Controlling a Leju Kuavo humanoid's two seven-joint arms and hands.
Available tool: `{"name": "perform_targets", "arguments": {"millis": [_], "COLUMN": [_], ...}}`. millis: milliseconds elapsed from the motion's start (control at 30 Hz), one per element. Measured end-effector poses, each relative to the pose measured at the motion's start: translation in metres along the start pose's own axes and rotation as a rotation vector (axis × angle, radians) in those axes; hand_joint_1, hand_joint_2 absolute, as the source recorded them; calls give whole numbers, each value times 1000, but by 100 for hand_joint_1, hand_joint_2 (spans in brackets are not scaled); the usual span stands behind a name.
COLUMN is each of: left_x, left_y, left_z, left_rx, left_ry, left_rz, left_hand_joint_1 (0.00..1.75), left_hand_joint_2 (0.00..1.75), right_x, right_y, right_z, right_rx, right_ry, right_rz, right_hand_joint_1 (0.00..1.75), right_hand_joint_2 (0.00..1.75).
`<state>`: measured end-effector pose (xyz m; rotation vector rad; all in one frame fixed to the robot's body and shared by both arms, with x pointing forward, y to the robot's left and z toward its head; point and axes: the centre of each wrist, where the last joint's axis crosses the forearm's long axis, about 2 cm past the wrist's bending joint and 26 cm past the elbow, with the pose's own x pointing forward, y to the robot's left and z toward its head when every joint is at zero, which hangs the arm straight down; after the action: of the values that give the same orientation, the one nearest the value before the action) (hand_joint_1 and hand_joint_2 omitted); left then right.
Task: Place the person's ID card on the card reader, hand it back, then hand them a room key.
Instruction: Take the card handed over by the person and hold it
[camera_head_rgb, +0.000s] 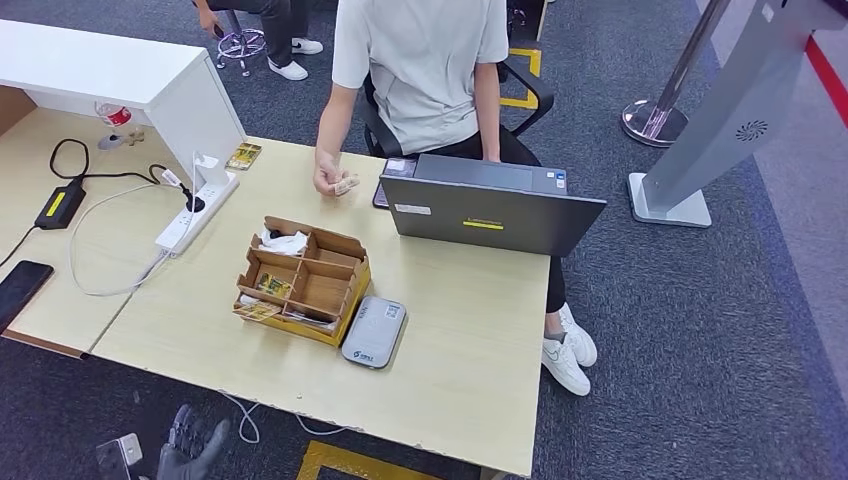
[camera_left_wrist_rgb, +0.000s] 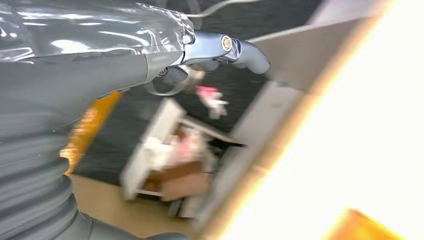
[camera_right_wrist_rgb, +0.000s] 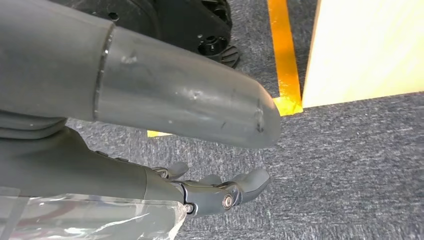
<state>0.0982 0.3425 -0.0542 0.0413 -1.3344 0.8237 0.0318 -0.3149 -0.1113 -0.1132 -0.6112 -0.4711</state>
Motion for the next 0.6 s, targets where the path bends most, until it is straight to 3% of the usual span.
{"name": "perform_targets", "arguments": {"millis": [300,600], "left_x": [57,136], "left_y": [-35,-88], "left_z": [-19,-42], "left_rx": [-101,-230], "left_ry": [-348,-733], "left_rz": [48,37], "left_hand_joint_1": [0,0], "left_hand_joint_2": [175,175], "right_x": [1,4], "right_y": [0,3], "right_z": [-1,-3], "right_rx": [-29,-39], "right_ry": [-8,-2], "right_rz": [-39,-39], "right_hand_joint_1": [0,0], "right_hand_joint_2": [0,0]}}
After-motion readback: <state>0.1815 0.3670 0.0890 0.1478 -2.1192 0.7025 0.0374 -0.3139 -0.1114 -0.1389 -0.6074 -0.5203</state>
